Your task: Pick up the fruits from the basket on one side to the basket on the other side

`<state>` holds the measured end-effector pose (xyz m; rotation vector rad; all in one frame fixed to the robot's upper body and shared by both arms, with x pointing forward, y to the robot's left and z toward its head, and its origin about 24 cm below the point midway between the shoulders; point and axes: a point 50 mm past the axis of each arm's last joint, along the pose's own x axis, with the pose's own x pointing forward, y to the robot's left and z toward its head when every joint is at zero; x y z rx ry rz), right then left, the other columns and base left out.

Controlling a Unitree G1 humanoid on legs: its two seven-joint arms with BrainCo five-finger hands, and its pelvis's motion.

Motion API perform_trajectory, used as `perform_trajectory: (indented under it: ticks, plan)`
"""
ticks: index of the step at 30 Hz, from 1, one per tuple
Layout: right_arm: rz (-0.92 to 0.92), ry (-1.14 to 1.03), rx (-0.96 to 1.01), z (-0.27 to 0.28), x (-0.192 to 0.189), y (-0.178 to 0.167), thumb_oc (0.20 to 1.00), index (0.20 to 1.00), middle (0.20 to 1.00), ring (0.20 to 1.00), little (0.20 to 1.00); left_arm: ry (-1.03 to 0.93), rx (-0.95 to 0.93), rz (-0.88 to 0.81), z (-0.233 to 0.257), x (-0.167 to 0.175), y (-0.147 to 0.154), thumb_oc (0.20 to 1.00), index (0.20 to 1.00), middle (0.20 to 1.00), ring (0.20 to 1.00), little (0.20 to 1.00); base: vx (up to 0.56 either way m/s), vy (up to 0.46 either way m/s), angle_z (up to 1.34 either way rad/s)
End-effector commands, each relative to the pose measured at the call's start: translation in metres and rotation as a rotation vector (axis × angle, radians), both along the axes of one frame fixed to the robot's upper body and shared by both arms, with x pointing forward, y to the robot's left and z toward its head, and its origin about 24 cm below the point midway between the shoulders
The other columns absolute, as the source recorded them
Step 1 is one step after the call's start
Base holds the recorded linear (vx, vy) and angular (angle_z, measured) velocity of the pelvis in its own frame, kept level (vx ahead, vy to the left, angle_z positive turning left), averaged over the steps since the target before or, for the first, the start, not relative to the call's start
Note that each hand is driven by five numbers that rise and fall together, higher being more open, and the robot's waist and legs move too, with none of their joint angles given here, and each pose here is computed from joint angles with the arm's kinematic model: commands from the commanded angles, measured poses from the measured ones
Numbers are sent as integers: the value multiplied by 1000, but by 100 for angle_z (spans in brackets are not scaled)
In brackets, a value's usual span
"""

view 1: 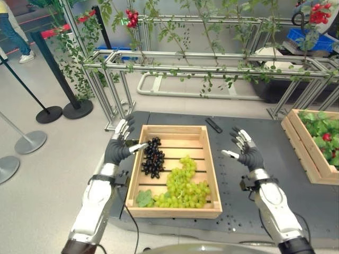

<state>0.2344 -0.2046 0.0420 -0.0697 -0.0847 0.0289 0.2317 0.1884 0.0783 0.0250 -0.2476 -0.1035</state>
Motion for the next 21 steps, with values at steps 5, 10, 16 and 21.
perform_trajectory:
  ticks: [5, 10, 16, 21]
  plan:
    - [-9, -136, 53, 24, 7, -1, 1000, 1000, 1000, 1000, 1000, -119, -26, -40, 22, 3, -3, 1000, 1000, 1000, 1000, 1000, 2, 4, 3]
    - [-19, -138, 44, 25, 7, -3, 1000, 1000, 1000, 1000, 1000, -129, -31, -41, 25, 2, -2, 1000, 1000, 1000, 1000, 1000, 0, 0, 0]
    - [-22, -139, 48, 25, 9, -3, 1000, 1000, 1000, 1000, 1000, -136, -29, -49, 26, 2, -4, 1000, 1000, 1000, 1000, 1000, 0, 0, 0]
    - [-15, -127, 43, 23, 9, -2, 1000, 1000, 1000, 1000, 1000, -135, -21, -46, 27, 0, -2, 1000, 1000, 1000, 1000, 1000, 0, 0, 0]
